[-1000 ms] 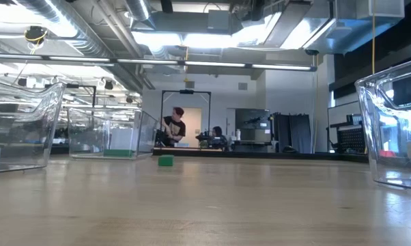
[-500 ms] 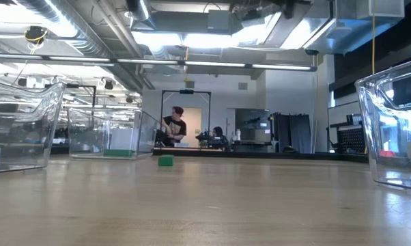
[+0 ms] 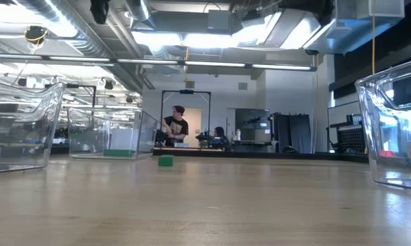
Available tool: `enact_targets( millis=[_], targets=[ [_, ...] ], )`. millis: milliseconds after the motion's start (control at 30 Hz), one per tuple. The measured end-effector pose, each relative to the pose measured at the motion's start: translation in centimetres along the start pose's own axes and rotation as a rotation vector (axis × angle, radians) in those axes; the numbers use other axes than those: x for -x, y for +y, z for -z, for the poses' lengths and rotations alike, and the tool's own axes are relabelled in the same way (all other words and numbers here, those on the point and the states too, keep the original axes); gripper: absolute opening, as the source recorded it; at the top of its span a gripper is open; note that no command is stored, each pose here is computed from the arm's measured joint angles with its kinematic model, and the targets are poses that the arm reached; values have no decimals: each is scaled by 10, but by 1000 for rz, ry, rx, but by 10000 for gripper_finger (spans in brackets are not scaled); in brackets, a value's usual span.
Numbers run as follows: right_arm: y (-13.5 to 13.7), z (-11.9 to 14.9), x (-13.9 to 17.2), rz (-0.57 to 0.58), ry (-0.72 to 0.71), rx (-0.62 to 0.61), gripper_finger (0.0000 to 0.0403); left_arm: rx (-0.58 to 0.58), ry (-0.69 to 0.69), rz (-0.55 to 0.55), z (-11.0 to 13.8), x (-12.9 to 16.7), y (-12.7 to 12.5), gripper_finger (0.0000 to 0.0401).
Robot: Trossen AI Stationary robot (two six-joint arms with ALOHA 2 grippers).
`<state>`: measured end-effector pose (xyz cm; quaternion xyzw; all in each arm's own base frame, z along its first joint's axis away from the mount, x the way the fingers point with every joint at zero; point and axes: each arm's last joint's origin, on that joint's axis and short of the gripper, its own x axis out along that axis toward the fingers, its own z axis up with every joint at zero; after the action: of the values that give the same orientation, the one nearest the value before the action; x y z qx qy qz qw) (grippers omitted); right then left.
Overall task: Sort & place blocks by color
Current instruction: Put the right green block into the top left transparent bin
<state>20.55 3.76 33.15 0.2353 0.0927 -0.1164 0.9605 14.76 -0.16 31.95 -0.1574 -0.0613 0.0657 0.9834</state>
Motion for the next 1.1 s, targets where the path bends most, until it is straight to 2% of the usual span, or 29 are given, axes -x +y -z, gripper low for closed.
enact_targets(
  millis=[700, 867, 1000, 1100],
  targets=[
    [1, 0, 0, -27, -32, 3, 295, -17, -32, -20, -4, 4, 2, 88],
    [1, 0, 0, -27, -32, 1, 295, -91, -59, -112, -17, -2, 2, 88],
    [1, 0, 0, -27, -32, 1, 295, -194, 78, -228, -41, -10, 8, 88],
    [1, 0, 0, -27, -31, 1, 295, -258, 299, -336, -52, -15, 21, 88]
  ],
)
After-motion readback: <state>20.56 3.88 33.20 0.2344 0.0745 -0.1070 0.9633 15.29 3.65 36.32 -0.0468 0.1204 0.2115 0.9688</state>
